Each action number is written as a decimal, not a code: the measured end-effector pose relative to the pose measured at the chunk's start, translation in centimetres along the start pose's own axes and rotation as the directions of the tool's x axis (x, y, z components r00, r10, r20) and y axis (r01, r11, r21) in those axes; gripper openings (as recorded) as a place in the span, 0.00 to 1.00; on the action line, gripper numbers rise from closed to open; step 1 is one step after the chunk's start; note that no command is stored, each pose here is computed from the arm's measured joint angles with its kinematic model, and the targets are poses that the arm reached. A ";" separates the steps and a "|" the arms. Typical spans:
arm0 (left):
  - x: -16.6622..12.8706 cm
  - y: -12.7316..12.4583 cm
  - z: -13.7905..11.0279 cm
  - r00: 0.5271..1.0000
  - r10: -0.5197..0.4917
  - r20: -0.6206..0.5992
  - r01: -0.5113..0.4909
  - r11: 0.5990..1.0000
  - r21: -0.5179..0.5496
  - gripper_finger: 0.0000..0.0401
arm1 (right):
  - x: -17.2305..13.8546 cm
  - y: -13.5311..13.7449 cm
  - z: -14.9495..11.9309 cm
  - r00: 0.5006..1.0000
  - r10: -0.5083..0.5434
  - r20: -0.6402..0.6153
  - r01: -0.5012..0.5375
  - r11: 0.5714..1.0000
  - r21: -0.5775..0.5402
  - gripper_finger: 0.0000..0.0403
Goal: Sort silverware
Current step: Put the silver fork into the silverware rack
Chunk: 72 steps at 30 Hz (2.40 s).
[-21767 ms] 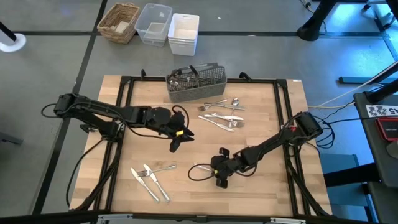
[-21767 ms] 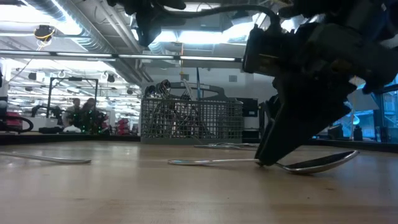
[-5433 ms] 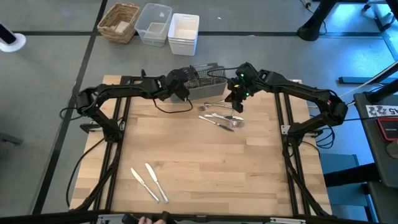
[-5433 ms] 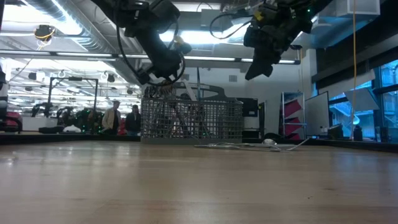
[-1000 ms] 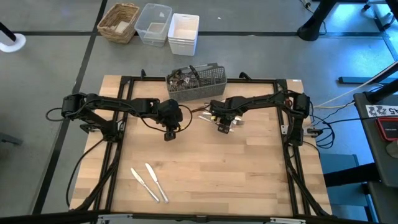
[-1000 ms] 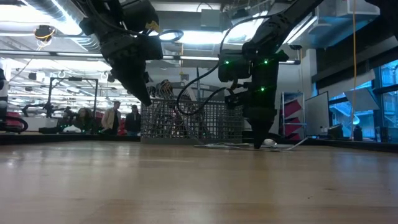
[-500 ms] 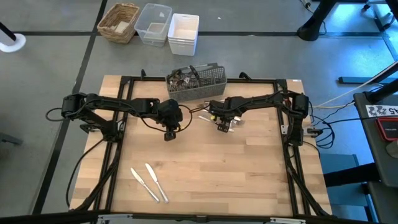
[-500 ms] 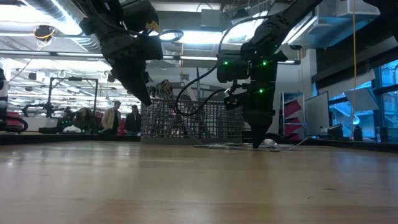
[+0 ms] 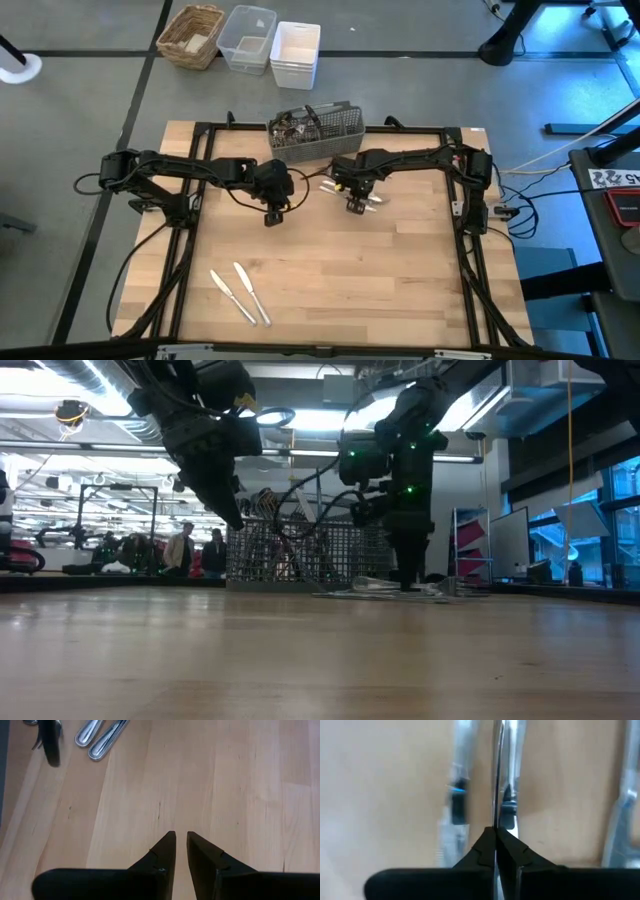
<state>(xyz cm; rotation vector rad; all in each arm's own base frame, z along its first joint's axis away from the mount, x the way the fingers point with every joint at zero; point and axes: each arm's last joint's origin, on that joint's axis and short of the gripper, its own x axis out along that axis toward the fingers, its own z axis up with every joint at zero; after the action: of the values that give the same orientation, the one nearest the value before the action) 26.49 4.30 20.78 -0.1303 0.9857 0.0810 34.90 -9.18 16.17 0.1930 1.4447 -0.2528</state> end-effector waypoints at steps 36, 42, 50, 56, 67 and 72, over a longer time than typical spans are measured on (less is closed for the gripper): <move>-3.5 -0.2 -4.7 0.955 0.016 0.297 0.083 0.946 -0.315 0.10 | -9.9 -1.4 3.0 0.904 -0.426 0.029 0.404 0.831 -0.381 0.00; -3.8 -0.2 -6.4 0.911 0.012 0.412 0.162 0.909 -0.384 0.10 | -15.1 -2.0 5.6 0.745 -0.616 0.257 0.644 0.564 -0.517 0.00; -3.9 -0.2 -6.2 0.891 0.030 0.453 0.142 0.929 -0.342 0.10 | -18.1 -2.1 7.9 0.610 -0.652 0.450 0.719 0.218 -0.660 0.00; -3.9 -0.1 -6.2 0.893 0.052 0.448 0.119 0.931 -0.345 0.10 | -16.1 -2.0 10.3 0.568 -0.653 0.502 0.601 -0.088 -0.795 0.00; -3.9 -0.2 -6.2 0.893 0.049 0.447 0.123 0.929 -0.349 0.10 | -12.6 -3.2 13.5 0.484 -0.695 0.531 0.491 -0.287 -0.822 0.00; -3.9 -0.2 -6.3 0.895 0.050 0.443 0.119 0.931 -0.345 0.10 | -12.2 -4.2 13.4 0.502 -0.696 0.514 0.457 -0.291 -0.840 0.01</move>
<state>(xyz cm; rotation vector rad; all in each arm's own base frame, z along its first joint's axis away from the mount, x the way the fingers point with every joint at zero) 19.21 3.12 20.61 -0.4531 0.4966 0.2509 45.13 -16.28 29.98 -1.8723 1.4677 -0.0070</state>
